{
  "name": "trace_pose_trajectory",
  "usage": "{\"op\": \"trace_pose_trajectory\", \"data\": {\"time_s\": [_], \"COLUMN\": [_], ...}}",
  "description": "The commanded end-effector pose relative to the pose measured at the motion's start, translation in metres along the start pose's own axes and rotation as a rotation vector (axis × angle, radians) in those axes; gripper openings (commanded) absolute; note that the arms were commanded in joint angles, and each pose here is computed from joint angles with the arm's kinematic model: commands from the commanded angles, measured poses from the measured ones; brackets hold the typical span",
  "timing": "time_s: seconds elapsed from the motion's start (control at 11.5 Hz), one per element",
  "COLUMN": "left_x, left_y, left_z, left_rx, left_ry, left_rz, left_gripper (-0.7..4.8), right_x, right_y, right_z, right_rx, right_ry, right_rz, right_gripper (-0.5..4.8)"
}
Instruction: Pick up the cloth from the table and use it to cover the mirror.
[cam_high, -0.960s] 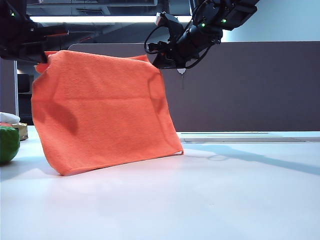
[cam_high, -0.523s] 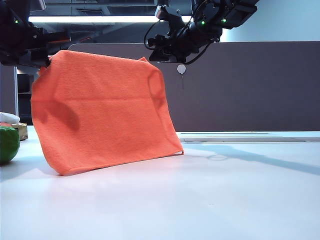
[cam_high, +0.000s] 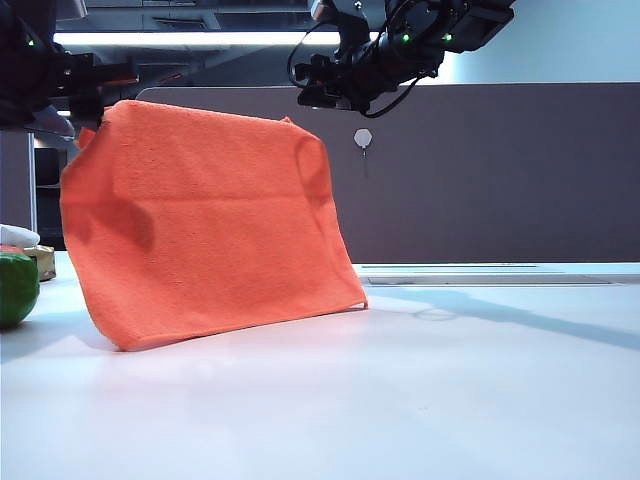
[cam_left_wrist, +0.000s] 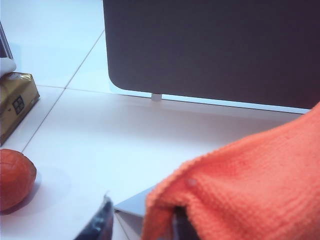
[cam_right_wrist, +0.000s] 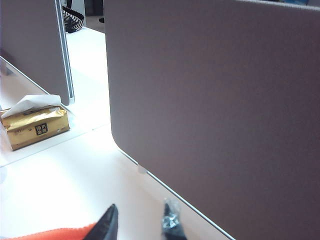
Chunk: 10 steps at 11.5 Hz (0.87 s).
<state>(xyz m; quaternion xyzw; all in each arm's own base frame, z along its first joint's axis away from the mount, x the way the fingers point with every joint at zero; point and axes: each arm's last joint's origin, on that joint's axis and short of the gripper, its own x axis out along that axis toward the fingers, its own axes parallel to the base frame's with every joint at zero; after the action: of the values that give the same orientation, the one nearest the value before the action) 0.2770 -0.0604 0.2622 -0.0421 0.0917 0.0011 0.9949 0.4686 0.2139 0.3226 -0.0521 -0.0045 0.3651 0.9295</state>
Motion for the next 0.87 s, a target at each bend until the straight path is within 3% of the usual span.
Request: {"op": "trace_pose_trajectory", "data": {"time_s": [0.09,0.35,0.61,0.87], "left_x": [0.0002,0.0002,0.0002,0.0003], "left_y": [0.002,0.0028,0.0026,0.0026], "left_z": [0.006,0.0076,0.0087,0.0086], "left_rx": [-0.012,-0.018,-0.019,-0.019], "left_ry": [-0.05,-0.067,-0.078,-0.078], "left_rz": [0.03,0.042,0.041,0.041], "left_gripper": [2.5,2.51,2.51,2.51], "right_x": [-0.0017,-0.0018,-0.0026,-0.0028], "right_y": [0.0003,0.0009,0.0054,0.0065], "right_z": [0.0084,0.0085,0.01,0.0059], "right_rx": [-0.012,-0.009,-0.006,0.016], "right_ry": [-0.033,-0.035,-0.052,-0.014], "right_rz": [0.003,0.025,0.174,0.209], "right_gripper": [1.18,1.18,1.18,1.24]}}
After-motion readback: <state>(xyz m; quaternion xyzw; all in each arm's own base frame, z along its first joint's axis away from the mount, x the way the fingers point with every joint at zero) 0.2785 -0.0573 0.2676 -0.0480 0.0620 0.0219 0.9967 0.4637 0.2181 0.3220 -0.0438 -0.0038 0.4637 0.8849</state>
